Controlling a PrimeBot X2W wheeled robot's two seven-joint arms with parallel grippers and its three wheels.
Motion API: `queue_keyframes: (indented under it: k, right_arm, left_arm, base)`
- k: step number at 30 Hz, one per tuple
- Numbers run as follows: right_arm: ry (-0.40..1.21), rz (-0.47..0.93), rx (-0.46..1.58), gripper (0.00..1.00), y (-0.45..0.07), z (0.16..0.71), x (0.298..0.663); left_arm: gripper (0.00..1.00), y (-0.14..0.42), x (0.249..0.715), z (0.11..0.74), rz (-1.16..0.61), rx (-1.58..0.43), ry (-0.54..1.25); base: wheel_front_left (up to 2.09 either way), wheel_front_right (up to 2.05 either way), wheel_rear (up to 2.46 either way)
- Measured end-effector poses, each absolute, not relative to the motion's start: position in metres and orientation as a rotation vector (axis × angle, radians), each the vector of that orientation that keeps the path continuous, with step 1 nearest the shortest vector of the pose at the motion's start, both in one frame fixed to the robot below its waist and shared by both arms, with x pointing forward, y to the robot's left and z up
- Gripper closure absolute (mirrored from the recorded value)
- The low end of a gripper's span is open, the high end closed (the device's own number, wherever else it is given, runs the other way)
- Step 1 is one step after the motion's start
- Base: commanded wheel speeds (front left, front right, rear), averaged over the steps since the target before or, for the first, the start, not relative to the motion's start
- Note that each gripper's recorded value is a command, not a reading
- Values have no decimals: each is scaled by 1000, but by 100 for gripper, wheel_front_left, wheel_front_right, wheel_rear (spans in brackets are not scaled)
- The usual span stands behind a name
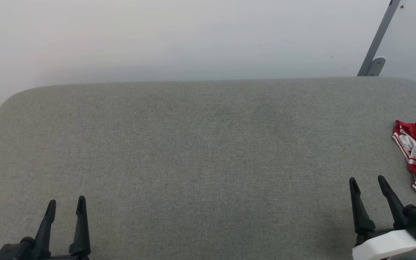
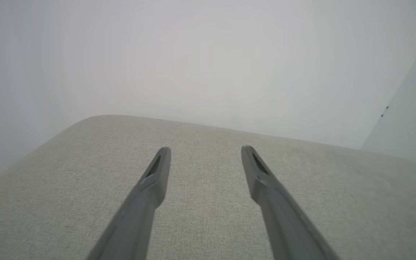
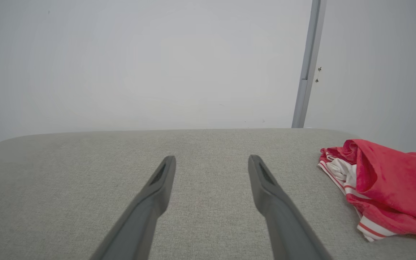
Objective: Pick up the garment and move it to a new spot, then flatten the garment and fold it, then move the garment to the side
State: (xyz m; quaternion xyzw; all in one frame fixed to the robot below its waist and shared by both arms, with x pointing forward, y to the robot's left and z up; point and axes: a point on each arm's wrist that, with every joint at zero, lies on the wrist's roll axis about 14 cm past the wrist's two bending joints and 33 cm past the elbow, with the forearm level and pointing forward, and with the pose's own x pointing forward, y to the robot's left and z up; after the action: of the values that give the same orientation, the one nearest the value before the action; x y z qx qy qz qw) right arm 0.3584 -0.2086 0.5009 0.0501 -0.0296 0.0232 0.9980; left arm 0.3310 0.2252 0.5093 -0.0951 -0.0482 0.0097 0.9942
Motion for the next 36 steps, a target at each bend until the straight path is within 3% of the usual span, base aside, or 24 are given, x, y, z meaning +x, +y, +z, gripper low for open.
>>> queue_keyframes:
  k: [5,6,36]
  right_arm:
    - [-64,53,95,0,-206,503,358]
    - [-57,52,97,100,-206,500,358]
    - [32,-50,555,100,-213,481,360]
  left_arm:
    - [0,227,331,513,25,-187,-108]
    - [100,227,331,510,26,-190,-101]
    - [100,226,341,486,97,-631,-7]
  base:
    - [0,0,0]
    - [0,0,0]
    - [0,0,0]
